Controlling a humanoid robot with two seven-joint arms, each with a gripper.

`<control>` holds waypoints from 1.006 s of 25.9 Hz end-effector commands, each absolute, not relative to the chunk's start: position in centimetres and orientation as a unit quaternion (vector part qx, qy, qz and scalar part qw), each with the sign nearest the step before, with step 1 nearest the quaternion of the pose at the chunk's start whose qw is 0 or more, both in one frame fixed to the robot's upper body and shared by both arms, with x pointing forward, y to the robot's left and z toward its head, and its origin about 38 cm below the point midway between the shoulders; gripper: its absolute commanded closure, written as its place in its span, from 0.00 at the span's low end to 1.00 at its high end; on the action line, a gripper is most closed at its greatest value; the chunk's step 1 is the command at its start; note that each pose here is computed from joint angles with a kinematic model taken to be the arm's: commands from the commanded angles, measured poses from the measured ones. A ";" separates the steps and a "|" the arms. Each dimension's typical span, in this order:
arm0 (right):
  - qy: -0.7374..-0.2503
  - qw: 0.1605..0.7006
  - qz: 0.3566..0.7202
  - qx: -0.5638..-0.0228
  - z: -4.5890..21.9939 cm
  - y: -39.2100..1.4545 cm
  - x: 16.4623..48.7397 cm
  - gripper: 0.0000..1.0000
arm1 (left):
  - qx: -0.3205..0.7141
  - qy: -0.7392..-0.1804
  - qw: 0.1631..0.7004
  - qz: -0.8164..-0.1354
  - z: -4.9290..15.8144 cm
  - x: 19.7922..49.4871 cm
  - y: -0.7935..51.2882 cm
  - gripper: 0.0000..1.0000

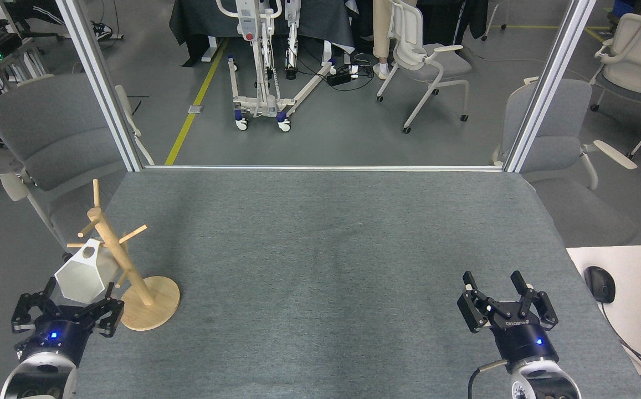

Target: Hang cup on storage rack

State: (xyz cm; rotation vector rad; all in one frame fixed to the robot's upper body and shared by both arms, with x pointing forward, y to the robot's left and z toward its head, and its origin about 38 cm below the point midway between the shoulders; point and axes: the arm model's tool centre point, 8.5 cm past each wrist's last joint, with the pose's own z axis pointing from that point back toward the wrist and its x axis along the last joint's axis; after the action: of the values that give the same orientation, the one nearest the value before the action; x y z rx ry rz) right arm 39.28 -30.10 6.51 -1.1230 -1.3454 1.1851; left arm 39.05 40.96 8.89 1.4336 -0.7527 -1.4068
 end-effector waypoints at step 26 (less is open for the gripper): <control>-0.545 0.498 0.490 -0.463 6.0 -30.8 39.3 0.01 | 0.466 -0.510 0.427 -0.583 6.7 43.6 17.7 0.02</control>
State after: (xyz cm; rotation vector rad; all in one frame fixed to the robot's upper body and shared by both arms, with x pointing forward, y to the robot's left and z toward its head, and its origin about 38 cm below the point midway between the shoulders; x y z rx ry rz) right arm 39.25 -30.65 5.94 -1.1211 -1.3183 1.1775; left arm 42.28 20.41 4.68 1.1414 -1.2059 -1.4514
